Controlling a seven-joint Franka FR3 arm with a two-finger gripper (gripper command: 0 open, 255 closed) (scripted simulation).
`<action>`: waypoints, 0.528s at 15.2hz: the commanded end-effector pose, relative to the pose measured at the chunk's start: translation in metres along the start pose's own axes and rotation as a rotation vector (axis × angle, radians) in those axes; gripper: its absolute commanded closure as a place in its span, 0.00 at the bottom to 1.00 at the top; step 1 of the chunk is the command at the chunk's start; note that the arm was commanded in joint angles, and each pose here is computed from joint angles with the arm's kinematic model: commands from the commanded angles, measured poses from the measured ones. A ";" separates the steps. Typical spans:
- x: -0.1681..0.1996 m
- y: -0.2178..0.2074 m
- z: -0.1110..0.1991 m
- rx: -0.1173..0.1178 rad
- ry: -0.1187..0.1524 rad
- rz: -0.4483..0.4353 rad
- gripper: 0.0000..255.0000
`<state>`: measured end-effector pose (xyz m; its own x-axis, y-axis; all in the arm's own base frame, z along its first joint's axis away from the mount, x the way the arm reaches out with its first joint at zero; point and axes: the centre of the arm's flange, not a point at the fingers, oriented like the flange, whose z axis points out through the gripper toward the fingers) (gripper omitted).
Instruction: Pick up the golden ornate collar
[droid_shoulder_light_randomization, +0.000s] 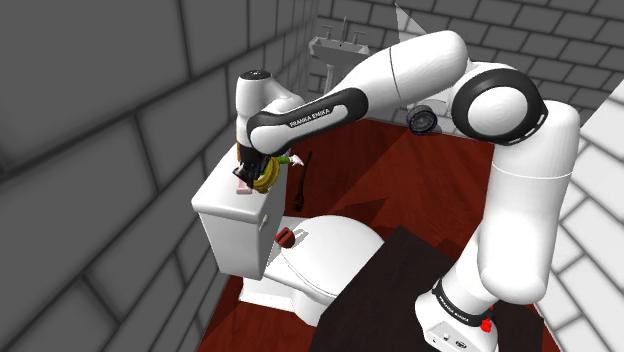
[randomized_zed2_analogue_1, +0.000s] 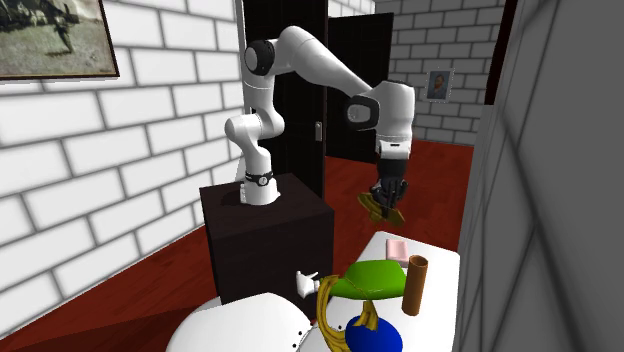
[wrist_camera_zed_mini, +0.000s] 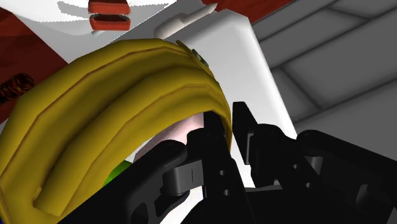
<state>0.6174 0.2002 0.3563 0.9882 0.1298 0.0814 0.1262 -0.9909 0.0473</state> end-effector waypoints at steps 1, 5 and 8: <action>0.000 0.001 -0.011 0.000 0.000 0.000 1.00; 0.001 0.002 -0.032 0.000 0.000 0.000 1.00; 0.002 0.003 -0.038 0.000 0.000 0.000 1.00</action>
